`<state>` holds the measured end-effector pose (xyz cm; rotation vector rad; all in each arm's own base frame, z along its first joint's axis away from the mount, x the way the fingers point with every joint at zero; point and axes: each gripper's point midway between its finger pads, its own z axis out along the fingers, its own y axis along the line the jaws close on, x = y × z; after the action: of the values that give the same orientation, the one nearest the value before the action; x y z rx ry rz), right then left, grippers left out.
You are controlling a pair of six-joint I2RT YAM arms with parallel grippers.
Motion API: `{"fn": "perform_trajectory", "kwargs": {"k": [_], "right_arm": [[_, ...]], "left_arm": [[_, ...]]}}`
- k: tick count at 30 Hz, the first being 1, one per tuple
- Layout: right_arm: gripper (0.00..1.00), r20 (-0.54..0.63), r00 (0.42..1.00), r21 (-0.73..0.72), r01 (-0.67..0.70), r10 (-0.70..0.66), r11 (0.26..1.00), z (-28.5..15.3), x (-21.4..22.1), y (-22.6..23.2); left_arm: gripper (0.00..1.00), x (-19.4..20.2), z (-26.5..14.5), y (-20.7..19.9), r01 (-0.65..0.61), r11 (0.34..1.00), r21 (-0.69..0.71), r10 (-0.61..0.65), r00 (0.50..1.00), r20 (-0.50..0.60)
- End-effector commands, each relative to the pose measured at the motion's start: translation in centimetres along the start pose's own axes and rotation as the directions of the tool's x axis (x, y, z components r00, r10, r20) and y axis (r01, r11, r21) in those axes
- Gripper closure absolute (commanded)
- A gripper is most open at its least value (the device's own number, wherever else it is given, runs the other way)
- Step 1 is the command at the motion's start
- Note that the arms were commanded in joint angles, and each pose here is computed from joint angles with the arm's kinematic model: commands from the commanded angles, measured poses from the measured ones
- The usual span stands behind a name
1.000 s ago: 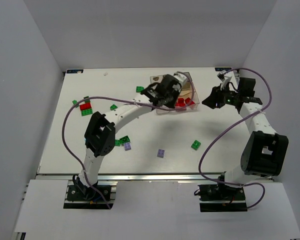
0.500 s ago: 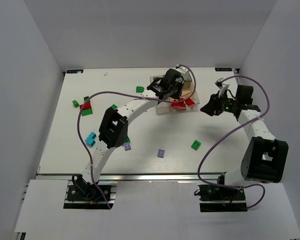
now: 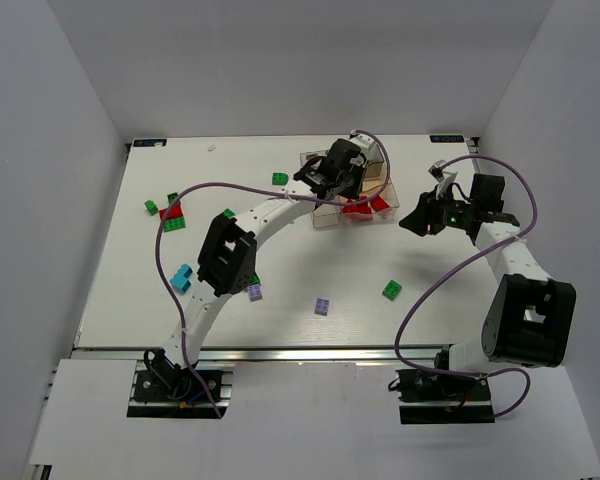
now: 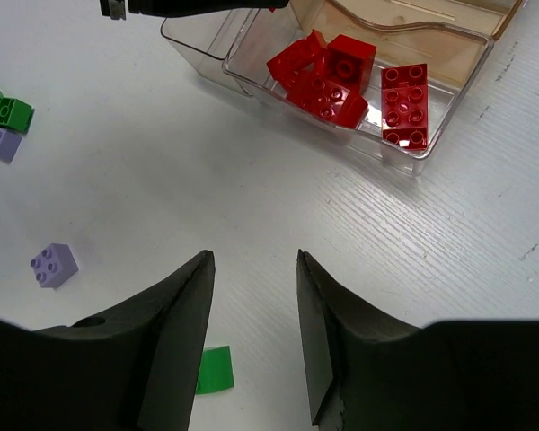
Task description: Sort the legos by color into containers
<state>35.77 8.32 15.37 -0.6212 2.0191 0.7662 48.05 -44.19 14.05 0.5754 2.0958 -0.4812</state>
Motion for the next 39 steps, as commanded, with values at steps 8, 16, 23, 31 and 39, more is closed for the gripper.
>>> {"fn": "perform_trajectory", "kwargs": {"k": [8, 16, 23, 31, 39], "right_arm": [[0.49, -0.003, 0.996, -0.055, 0.085, -0.086, 0.995, -0.4, -0.7, 1.2], [0.5, -0.043, 0.99, -0.098, 0.132, -0.136, 0.986, -0.1, -0.3, 2.0], [0.69, -0.076, 0.961, -0.098, 0.258, -0.266, 0.961, 0.3, -0.3, 2.9], [0.62, -0.098, 0.943, -0.147, 0.302, -0.317, 0.942, 2.0, 0.3, 5.1], [0.46, -0.092, 0.94, -0.158, 0.312, -0.329, 0.937, 3.4, -0.1, 6.1]], "left_arm": [[0.49, -0.1, -0.7, 0.1, 0.02, 1.0, -0.005, -0.02, 1.0, 0.003], [0.41, -2.5, -2.7, 0.2, 0.041, 0.999, -0.018, -0.039, 0.998, 0.058], [0.83, -2.3, -9.2, 8.3, 0.27, 0.942, -0.199, -0.268, 0.963, 0.041], [0.53, 1.9, -21.8, 22.1, 0.654, 0.669, -0.354, -0.599, 0.756, 0.263], [0.2, 9.0, -25.9, 31.3, 0.64, 0.405, -0.654, -0.67, 0.694, 0.264]]}}
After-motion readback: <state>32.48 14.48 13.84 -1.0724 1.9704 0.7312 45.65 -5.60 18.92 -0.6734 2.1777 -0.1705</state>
